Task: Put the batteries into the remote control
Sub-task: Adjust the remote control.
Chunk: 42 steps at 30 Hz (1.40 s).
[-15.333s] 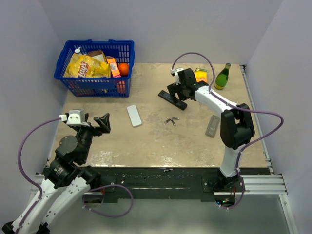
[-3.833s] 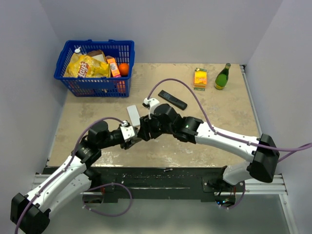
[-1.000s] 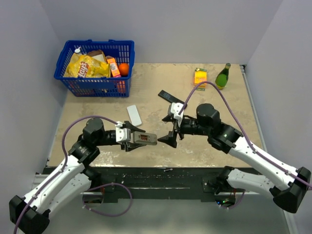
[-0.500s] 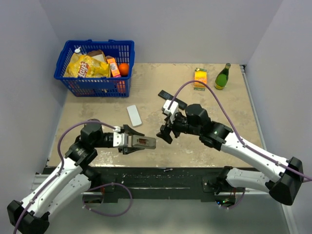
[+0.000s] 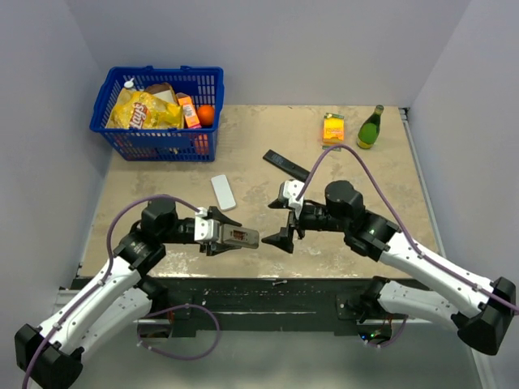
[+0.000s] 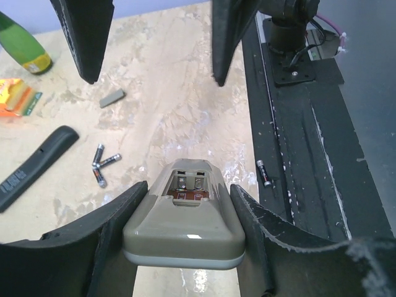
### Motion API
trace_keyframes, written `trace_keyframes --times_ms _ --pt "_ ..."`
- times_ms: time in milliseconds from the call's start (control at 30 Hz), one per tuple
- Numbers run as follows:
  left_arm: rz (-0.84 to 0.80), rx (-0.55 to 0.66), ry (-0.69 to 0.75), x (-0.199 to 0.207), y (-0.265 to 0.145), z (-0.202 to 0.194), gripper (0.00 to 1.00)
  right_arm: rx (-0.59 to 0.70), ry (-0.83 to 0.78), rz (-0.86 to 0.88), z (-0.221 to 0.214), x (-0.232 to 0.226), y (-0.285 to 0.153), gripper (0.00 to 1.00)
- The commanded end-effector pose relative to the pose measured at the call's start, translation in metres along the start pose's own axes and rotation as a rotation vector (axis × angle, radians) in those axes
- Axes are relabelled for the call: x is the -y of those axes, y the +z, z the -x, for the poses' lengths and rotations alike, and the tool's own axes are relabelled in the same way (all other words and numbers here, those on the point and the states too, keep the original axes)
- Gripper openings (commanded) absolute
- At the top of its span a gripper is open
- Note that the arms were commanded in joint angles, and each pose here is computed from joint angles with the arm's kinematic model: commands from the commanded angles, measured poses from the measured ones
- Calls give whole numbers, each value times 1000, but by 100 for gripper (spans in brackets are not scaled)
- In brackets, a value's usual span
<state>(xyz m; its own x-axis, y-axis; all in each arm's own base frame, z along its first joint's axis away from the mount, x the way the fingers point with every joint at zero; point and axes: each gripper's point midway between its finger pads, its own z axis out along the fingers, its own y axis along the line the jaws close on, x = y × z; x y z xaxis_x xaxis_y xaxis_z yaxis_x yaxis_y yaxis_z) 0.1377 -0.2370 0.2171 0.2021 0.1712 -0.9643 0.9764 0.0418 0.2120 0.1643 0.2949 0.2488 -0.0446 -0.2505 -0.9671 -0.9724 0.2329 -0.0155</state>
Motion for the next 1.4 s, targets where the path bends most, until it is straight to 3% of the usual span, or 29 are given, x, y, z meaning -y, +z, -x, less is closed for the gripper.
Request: trace_keyframes --times_ms 0,433,633,700,800,833,933,967,1000,1067,1100,1133,1200,1367 --pt "0 54 72 -7 0 28 0 28 -100 121 11 -21 12 98" --pt "14 121 40 -9 1 45 0 -48 -174 56 -2 -26 55 97" --pt "12 140 39 -9 0 50 0 -42 -169 7 -7 -20 66 86" --pt "11 145 40 -8 0 52 0 -63 -168 6 -12 -20 68 77" --pt "23 154 43 -9 -1 55 0 -65 -162 9 -13 -21 67 53" --pt "30 154 39 -10 -1 55 0 -59 -161 8 -11 -21 66 30" --pt "71 159 17 -17 -2 56 0 -37 -148 4 -5 -23 62 6" --pt "109 167 3 -23 -3 59 6 -28 -136 -6 -2 -22 62 5" --pt "132 174 -18 -26 -4 59 26 2 -135 -20 6 -21 59 4" --pt "211 210 -81 -37 -7 67 47 25 -103 -47 11 -19 57 0" --pt "237 226 -111 -39 -9 68 66 58 -95 -89 19 -12 56 0" --pt "270 259 -120 -43 -12 75 74 78 -54 -122 22 -9 55 0" --pt "352 318 -223 -51 -19 78 88 134 -34 -198 33 3 51 0" --pt "511 468 -444 -69 -37 87 95 198 52 -316 39 16 55 0"
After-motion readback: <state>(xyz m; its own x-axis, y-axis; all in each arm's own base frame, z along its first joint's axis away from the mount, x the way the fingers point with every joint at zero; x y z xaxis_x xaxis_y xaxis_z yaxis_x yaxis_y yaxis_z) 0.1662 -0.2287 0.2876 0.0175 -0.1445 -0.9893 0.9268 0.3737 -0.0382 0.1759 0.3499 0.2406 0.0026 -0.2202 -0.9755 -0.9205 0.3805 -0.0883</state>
